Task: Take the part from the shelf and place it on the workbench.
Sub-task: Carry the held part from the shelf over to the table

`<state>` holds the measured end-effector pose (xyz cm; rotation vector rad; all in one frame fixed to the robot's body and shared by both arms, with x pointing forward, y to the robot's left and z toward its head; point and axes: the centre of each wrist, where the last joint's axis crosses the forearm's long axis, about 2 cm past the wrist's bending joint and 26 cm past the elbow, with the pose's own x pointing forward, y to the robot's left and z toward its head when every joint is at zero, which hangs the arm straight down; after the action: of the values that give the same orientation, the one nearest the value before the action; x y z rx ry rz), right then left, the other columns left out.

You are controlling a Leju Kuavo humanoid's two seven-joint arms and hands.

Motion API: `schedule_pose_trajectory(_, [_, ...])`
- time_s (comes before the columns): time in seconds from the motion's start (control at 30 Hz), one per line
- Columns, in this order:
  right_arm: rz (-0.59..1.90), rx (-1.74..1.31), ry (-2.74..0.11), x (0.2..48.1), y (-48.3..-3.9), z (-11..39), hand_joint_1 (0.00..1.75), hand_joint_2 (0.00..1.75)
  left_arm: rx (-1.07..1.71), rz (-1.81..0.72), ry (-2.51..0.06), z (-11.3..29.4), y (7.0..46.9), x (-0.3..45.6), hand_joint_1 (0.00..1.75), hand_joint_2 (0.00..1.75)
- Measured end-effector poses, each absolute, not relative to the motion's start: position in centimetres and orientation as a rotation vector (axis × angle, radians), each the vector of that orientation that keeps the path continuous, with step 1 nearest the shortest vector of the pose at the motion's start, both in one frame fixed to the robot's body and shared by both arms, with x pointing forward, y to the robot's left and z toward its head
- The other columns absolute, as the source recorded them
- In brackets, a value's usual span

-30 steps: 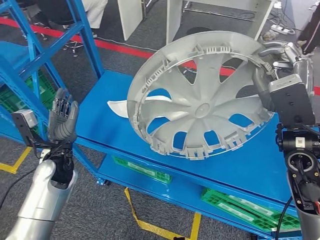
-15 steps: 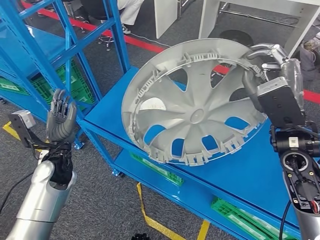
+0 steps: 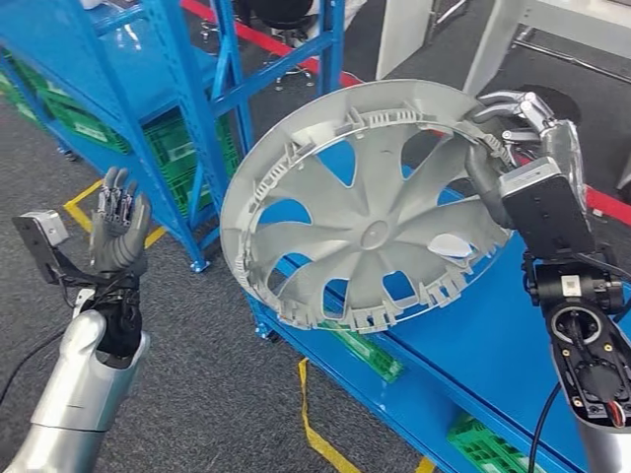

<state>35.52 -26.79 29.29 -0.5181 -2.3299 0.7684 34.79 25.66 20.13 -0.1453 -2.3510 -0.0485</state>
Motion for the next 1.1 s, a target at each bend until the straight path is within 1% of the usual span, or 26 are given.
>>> schedule_pose_trajectory(0.77, [0.764, -0.488, -2.353, 35.48, -26.61, 29.35, 1.75, 1.75, -0.135, -0.027, -2.392, 20.90, 25.86, 35.35, 0.00, 1.75])
schedule_pose_trajectory(1.1, [0.761, -0.474, -2.350, 35.44, -26.72, 29.23, 1.75, 1.75, -0.130, -0.021, -2.383, 20.39, 25.80, 35.07, 0.00, 1.75])
